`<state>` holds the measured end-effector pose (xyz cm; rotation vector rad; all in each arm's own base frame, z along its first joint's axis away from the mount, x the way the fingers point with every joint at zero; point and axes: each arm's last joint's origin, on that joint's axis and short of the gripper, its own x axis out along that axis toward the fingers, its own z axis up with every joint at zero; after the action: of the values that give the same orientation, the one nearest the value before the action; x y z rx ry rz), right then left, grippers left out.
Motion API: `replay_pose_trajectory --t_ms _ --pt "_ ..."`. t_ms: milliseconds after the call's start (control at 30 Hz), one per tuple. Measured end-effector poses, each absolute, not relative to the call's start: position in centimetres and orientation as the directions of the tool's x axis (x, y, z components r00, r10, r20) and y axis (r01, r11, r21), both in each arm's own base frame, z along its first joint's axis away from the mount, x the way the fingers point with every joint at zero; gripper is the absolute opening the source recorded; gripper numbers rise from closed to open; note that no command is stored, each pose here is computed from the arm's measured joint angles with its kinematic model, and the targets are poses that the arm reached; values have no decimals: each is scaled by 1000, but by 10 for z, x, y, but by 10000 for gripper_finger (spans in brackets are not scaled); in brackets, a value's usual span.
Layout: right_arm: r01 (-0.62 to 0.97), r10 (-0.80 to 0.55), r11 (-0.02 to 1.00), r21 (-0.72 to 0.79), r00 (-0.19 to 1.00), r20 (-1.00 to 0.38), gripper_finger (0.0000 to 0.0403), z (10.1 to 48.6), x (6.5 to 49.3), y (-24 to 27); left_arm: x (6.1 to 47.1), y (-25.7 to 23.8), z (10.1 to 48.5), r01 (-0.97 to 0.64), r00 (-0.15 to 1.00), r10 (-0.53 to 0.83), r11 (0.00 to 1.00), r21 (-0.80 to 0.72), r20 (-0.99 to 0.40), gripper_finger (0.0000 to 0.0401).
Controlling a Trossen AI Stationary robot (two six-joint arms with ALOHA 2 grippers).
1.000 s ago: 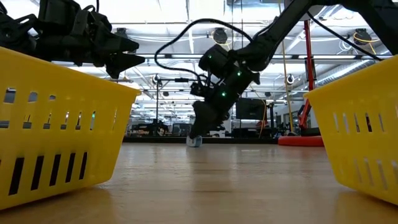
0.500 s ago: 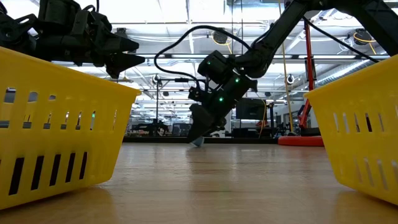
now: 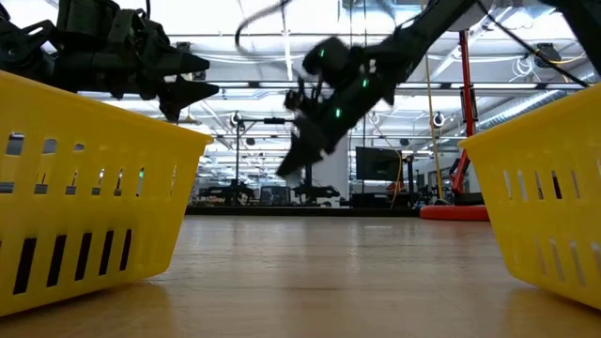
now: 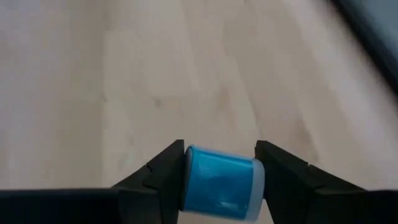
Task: Pick & Place Office items
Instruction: Put the blue adapter into the left yellow bin
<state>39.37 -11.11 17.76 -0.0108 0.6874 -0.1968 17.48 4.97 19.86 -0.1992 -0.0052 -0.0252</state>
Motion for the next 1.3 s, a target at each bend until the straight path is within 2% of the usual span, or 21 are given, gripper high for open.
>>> replay_pose_trajectory --t_ms 100,267,367,500,600,833,1067,1300 --pt "132 -177 984 -119 786 -593 163 204 386 -100 175 50 199 12 1000 -11 972 -236 8 269" --pt "40 -154 968 -247 873 -463 163 230 364 -73 175 52 198 -71 997 79 912 -403 4 269" --pt "8 -129 942 -336 932 -339 163 229 350 -58 179 50 194 -132 990 138 890 -436 -18 269" --pt "17 -106 900 -435 978 -181 163 217 336 -44 188 42 187 -146 989 142 884 -444 -43 269" --pt "26 -92 874 -485 989 -113 163 210 329 -38 200 36 188 -125 991 129 876 -466 -23 269" --pt "12 -65 869 -494 994 -90 163 209 328 -25 244 26 198 -128 991 133 817 -562 -32 269" --pt "65 -132 789 -610 989 -65 163 212 329 -9 291 26 213 -95 994 107 791 -605 -17 269" --pt "102 -167 715 -691 986 -28 163 215 329 3 312 28 217 -158 987 105 778 -609 -122 269"
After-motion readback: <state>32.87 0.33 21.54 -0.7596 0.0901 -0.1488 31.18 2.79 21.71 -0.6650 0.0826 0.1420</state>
